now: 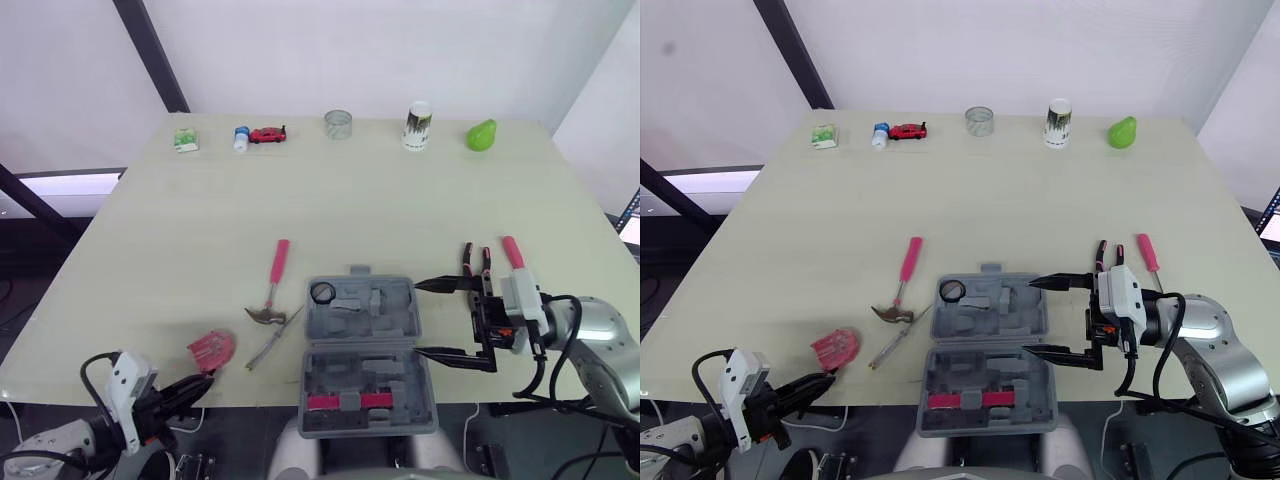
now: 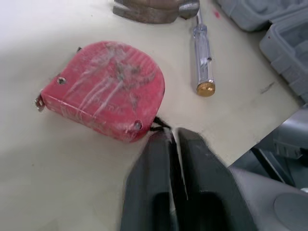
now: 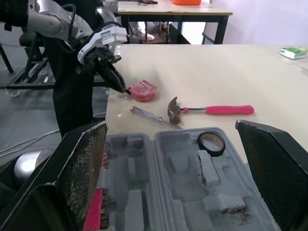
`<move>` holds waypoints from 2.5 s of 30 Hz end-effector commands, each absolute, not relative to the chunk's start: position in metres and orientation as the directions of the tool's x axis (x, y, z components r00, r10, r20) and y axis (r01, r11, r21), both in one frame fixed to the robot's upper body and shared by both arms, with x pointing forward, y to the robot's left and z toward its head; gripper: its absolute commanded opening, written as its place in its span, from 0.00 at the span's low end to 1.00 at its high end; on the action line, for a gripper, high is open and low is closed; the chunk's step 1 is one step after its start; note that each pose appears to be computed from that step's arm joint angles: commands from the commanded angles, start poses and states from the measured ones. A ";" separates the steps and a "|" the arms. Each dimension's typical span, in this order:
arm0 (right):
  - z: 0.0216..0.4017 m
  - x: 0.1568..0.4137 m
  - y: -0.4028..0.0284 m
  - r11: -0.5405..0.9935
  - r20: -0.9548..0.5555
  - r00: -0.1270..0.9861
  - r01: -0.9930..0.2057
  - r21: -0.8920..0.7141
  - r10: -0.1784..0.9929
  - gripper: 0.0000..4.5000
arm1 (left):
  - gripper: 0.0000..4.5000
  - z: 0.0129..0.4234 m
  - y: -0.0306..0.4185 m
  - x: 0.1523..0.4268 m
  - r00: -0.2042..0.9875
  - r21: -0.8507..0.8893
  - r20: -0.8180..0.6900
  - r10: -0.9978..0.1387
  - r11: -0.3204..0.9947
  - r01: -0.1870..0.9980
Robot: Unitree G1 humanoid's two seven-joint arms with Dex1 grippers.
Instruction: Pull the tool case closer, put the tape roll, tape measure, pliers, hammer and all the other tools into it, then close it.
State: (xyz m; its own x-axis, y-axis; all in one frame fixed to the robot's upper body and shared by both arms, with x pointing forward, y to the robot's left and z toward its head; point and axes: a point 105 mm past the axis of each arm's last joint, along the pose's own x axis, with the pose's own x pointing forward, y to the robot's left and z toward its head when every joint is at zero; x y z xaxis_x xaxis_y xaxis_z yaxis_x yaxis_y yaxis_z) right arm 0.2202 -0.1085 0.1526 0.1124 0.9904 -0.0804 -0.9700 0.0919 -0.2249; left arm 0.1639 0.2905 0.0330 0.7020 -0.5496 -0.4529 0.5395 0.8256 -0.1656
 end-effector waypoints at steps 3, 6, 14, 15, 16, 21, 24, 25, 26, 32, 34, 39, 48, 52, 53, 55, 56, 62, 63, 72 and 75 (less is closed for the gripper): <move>0.162 0.217 -0.104 0.066 -0.067 0.086 -0.963 -0.260 0.994 1.00 | 0.57 0.055 0.289 0.157 0.720 -0.117 -0.362 -0.592 0.795 0.596; 0.162 0.216 -0.104 0.064 -0.067 0.085 -0.964 -0.258 0.994 1.00 | 0.87 0.066 0.293 0.146 0.726 -0.071 -0.313 -0.613 0.777 0.626; 0.164 0.219 -0.100 0.063 -0.060 0.082 -0.962 -0.264 0.995 1.00 | 0.99 0.066 0.310 0.161 0.705 0.116 -0.374 -0.603 0.723 0.681; 0.165 0.220 -0.099 0.065 -0.057 0.083 -0.961 -0.267 0.995 1.00 | 0.99 0.064 0.310 0.166 0.694 0.135 -0.386 -0.607 0.707 0.694; 0.166 0.221 -0.099 0.068 -0.053 0.086 -0.961 -0.269 0.995 1.00 | 0.99 0.062 0.309 0.171 0.692 0.139 -0.387 -0.609 0.703 0.697; 0.167 0.220 -0.098 0.080 -0.050 0.098 -0.958 -0.275 0.994 1.00 | 0.99 0.058 0.307 0.191 0.704 0.172 -0.373 -0.604 0.701 0.692; 0.167 0.220 -0.098 0.088 -0.050 0.105 -0.957 -0.276 0.993 1.00 | 0.99 0.050 0.305 0.195 0.683 0.171 -0.399 -0.612 0.682 0.711; 0.167 0.219 -0.099 0.090 -0.050 0.108 -0.957 -0.277 0.993 1.00 | 0.99 0.048 0.305 0.196 0.680 0.171 -0.406 -0.611 0.680 0.713; 0.168 0.220 -0.099 0.093 -0.051 0.112 -0.956 -0.278 0.992 1.00 | 0.99 0.046 0.306 0.198 0.679 0.172 -0.411 -0.608 0.680 0.713; 0.167 0.221 -0.101 0.107 -0.052 0.127 -0.954 -0.282 0.991 1.00 | 0.99 0.035 0.311 0.208 0.685 0.166 -0.431 -0.587 0.694 0.700; 0.167 0.221 -0.100 0.112 -0.050 0.131 -0.953 -0.283 0.990 1.00 | 0.99 0.034 0.312 0.211 0.691 0.167 -0.428 -0.582 0.701 0.694; 0.168 0.221 -0.099 0.119 -0.046 0.138 -0.951 -0.286 0.989 1.00 | 0.99 0.027 0.311 0.213 0.681 0.155 -0.438 -0.587 0.697 0.700; 0.169 0.221 -0.098 0.119 -0.044 0.137 -0.950 -0.288 0.990 1.00 | 0.69 0.025 0.311 0.213 0.679 0.150 -0.439 -0.589 0.697 0.701; 0.169 0.219 -0.097 0.105 -0.041 0.122 -0.954 -0.281 0.992 1.00 | 0.69 0.039 0.309 0.217 0.685 0.179 -0.391 -0.615 0.679 0.712; 0.169 0.218 -0.097 0.103 -0.040 0.119 -0.954 -0.280 0.992 1.00 | 0.69 0.045 0.306 0.219 0.678 0.184 -0.378 -0.631 0.666 0.722; 0.170 0.218 -0.096 0.098 -0.038 0.113 -0.956 -0.277 0.993 1.00 | 0.69 0.059 0.301 0.222 0.651 0.199 -0.359 -0.668 0.627 0.753; 0.170 0.218 -0.096 0.097 -0.036 0.111 -0.956 -0.275 0.993 1.00 | 0.69 0.066 0.298 0.224 0.636 0.207 -0.351 -0.687 0.606 0.768; 0.163 0.227 -0.093 0.210 -0.020 0.212 -0.975 -0.078 0.977 1.00 | 0.69 0.114 0.262 0.253 0.509 0.286 -0.305 -0.805 0.432 0.855; 0.160 0.228 -0.092 0.225 -0.034 0.227 -0.974 -0.035 0.973 1.00 | 0.69 0.121 0.252 0.259 0.477 0.298 -0.297 -0.827 0.395 0.869; 0.141 0.247 -0.092 0.420 -0.164 0.392 -0.881 0.218 0.905 1.00 | 0.69 0.155 0.164 0.293 0.172 0.350 -0.277 -0.945 0.068 0.934; 0.137 0.243 -0.089 0.419 -0.177 0.381 -0.847 0.326 0.907 1.00 | 0.69 0.159 0.137 0.301 0.098 0.367 -0.260 -0.961 -0.004 0.930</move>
State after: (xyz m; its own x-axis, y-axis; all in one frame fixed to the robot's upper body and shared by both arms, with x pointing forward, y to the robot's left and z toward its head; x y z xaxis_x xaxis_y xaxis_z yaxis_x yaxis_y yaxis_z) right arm 0.2467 -0.0902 0.1305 0.3857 0.9026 -0.1909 -0.8558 0.4274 0.2914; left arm 0.3006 0.1459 0.1560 0.1320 -0.9577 -0.2559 0.9362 0.0356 0.3496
